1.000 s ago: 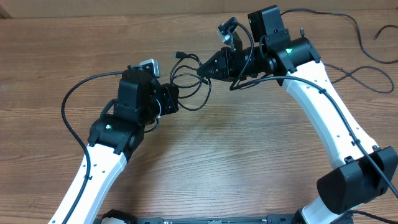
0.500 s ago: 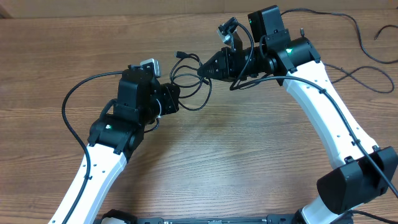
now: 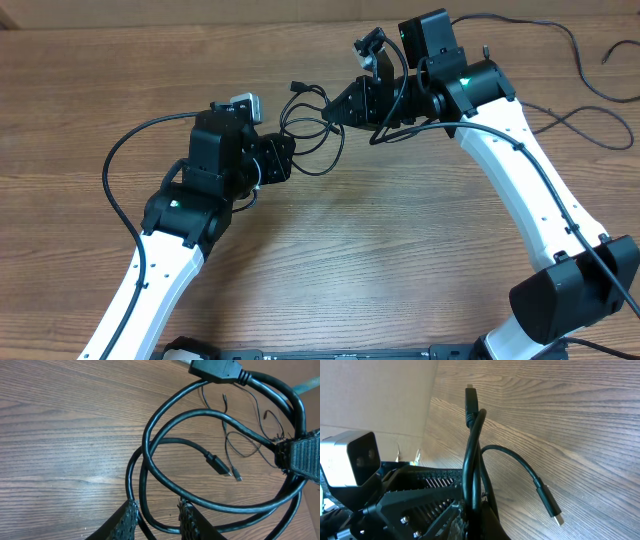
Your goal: Untangle cables
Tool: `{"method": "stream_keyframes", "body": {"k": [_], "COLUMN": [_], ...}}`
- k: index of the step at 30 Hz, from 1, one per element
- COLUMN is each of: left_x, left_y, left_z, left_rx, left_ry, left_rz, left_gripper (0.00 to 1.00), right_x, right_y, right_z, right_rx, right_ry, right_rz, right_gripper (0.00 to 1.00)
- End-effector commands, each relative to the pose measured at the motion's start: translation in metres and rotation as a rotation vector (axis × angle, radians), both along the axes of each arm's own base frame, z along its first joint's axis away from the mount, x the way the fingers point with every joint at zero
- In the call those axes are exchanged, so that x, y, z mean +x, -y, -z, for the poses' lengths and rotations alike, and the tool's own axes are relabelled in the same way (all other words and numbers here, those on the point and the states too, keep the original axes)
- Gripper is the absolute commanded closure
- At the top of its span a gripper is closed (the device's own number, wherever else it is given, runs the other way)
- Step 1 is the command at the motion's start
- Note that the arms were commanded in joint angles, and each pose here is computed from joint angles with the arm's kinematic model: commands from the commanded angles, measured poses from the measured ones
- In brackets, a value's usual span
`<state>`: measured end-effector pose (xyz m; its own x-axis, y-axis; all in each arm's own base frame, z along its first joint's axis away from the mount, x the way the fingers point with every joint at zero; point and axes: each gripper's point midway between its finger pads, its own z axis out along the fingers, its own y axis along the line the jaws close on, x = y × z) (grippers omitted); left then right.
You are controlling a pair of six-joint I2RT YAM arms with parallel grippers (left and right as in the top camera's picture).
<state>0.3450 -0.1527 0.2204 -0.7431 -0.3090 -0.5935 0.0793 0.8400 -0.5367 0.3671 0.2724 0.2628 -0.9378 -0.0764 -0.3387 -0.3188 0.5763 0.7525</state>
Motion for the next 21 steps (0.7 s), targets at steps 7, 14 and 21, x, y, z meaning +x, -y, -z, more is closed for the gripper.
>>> {"method": "stream_keyframes", "body": {"k": [7, 14, 21], "left_x": [0.004, 0.008, 0.013], "left_y": [0.003, 0.006, 0.015], "left_z": [-0.009, 0.006, 0.002], "left_rx": [-0.001, 0.002, -0.029], "left_ry": [0.031, -0.009, 0.012], "left_rz": [0.026, 0.037, 0.068], "left_gripper": [0.67, 0.67, 0.70], "right_x": [-0.005, -0.014, -0.014], "right_y": [-0.004, -0.010, -0.010], "right_z": [-0.014, -0.022, -0.022], "right_rx": [0.034, 0.092, 0.091], "right_ry": [0.018, -0.001, -0.002], "right_rz": [-0.024, -0.071, -0.071], "right_gripper": [0.96, 0.96, 0.96]}}
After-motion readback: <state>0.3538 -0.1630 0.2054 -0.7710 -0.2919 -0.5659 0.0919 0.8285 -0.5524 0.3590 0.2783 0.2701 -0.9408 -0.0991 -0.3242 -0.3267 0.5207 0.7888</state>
